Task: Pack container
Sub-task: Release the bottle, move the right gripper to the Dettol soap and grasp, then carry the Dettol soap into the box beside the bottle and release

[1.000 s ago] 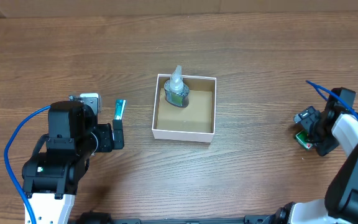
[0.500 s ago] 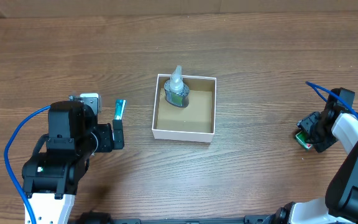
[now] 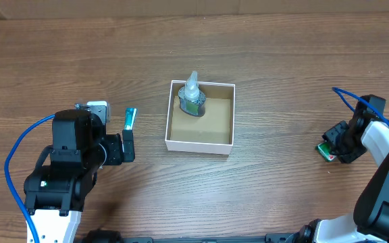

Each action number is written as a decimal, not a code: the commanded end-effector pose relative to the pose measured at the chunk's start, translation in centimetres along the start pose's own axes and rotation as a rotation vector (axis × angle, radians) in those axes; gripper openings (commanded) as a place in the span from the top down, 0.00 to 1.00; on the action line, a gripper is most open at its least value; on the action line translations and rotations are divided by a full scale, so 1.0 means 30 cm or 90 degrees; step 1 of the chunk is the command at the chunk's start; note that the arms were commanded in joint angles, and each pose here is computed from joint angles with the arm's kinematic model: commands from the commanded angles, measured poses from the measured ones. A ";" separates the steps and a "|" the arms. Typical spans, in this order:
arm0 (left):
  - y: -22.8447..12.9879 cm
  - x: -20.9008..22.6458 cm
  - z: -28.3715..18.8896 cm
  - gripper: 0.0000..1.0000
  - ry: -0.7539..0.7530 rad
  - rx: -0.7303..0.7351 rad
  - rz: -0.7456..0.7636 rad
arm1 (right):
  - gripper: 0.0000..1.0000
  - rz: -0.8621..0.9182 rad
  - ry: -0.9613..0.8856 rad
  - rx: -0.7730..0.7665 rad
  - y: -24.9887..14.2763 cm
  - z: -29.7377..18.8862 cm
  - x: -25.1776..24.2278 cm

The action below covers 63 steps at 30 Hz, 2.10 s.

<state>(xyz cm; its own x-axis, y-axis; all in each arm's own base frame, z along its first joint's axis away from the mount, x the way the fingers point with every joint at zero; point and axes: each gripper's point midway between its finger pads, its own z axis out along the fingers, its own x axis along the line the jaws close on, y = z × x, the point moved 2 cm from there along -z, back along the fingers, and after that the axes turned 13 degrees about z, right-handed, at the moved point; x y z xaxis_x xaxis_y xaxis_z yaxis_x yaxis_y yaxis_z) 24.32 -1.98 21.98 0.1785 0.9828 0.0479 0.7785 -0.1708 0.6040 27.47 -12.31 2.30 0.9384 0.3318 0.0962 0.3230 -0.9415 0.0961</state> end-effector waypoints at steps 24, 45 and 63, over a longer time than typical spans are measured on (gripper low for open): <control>0.026 -0.010 -0.017 0.00 -0.010 -0.015 -0.003 | 0.96 -0.690 0.363 -0.055 -0.742 -0.704 0.592; 0.026 -0.010 -0.017 0.00 -0.010 -0.015 -0.003 | 0.73 -0.722 0.310 0.027 -0.918 -0.386 0.724; 0.025 -0.010 -0.017 0.00 -0.010 -0.015 -0.003 | 0.22 -0.720 0.331 0.016 -0.919 -0.398 0.749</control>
<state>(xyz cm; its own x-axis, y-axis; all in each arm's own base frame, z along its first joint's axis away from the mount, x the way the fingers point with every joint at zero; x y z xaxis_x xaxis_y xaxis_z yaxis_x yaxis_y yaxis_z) 24.32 -1.98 21.98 0.1782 0.9828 0.0476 0.7785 -0.1704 0.6040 37.73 21.54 12.44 -0.0141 0.9420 0.3352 0.9353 -0.1061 0.3375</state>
